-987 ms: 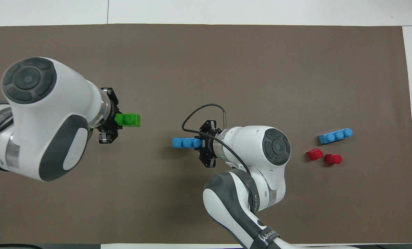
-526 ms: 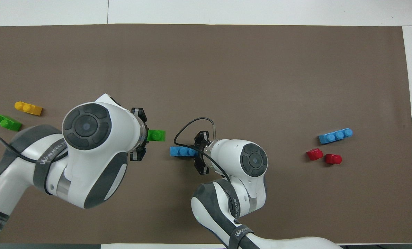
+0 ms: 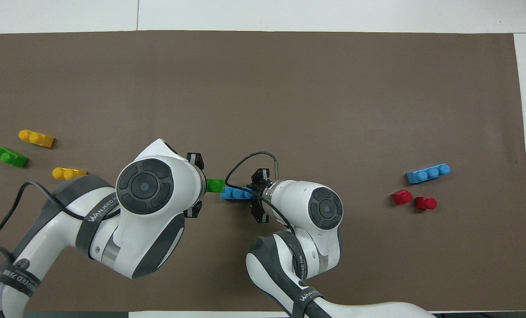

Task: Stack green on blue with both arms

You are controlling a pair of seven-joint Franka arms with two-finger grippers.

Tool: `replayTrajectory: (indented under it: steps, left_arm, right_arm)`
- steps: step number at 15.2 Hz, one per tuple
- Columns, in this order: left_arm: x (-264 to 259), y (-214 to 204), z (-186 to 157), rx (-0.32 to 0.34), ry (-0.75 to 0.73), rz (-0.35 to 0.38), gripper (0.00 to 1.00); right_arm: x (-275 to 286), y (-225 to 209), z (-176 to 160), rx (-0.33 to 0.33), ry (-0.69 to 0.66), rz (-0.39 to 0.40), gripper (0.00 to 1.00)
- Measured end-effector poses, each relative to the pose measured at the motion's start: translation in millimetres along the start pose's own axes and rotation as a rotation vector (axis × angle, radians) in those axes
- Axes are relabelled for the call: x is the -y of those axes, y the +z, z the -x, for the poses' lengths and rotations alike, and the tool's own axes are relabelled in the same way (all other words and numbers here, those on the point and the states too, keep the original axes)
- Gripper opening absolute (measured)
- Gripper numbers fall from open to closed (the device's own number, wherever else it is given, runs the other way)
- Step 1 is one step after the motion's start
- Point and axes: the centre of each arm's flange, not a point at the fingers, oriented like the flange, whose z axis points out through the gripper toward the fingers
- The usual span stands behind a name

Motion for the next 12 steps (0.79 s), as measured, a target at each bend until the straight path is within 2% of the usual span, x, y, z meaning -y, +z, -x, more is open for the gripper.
replayTrajectory:
  steps: [12]
  left_arm:
    - [16.1, 37.6, 15.6, 0.021, 0.012, 0.016, 0.35]
  right_arm:
    - [-0.5, 0.0, -0.3, 0.001, -0.004, -0.001, 0.35]
